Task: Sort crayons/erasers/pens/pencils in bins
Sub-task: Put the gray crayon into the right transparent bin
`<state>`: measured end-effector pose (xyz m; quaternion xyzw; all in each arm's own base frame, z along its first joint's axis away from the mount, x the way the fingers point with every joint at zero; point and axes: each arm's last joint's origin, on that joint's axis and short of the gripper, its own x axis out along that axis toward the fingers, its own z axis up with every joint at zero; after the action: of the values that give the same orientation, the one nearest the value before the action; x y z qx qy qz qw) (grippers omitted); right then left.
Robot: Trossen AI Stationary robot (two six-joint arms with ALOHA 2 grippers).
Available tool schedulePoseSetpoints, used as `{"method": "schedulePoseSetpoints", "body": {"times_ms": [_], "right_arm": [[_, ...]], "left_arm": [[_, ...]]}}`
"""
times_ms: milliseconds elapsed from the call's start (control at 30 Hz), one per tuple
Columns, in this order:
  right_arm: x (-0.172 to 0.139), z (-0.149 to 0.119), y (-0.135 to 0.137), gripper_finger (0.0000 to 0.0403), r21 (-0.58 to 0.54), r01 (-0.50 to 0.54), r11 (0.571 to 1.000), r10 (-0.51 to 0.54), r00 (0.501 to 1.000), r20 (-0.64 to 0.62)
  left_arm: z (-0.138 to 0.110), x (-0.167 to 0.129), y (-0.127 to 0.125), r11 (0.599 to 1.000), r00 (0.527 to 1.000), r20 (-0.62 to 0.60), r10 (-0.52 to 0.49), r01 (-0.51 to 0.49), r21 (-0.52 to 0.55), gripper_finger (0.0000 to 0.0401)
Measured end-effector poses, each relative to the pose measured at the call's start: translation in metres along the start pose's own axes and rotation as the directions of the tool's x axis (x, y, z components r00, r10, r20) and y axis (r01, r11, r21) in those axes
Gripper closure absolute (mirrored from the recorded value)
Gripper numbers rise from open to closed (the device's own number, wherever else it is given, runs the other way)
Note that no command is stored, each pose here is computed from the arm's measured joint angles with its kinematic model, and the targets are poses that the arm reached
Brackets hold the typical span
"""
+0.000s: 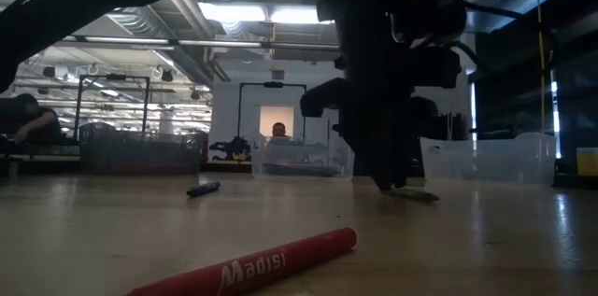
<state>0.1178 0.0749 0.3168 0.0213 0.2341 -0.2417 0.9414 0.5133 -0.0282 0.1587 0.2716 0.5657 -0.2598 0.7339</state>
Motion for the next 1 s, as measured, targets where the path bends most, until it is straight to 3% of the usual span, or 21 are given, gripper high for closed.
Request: {"method": "schedulePoseSetpoints", "body": {"times_ms": [267,600,800,1000], "right_arm": [[0.003,-0.002,0.005,0.0212,-0.025,0.014,1.000,-0.014,1.000,-0.005],[0.007,-0.004,0.012,0.0212,-0.051,0.024,0.998,-0.025,0.999,-0.020],[0.008,-0.004,0.014,0.0212,-0.024,0.036,0.999,-0.036,0.999,-0.007],[0.022,-0.022,0.021,0.0216,0.001,0.154,0.988,-0.152,0.977,0.147]], "left_arm": [[-0.002,0.017,0.001,0.999,0.999,-0.021,0.035,-0.035,-0.002,0.0294],[-0.005,0.025,0.006,0.997,0.998,-0.014,0.065,-0.065,-0.028,0.0391],[-0.004,0.026,0.014,0.991,0.992,0.020,0.123,-0.122,-0.048,0.0387],[0.003,0.018,0.023,0.979,0.978,0.076,0.195,-0.191,-0.066,0.0396]]}}
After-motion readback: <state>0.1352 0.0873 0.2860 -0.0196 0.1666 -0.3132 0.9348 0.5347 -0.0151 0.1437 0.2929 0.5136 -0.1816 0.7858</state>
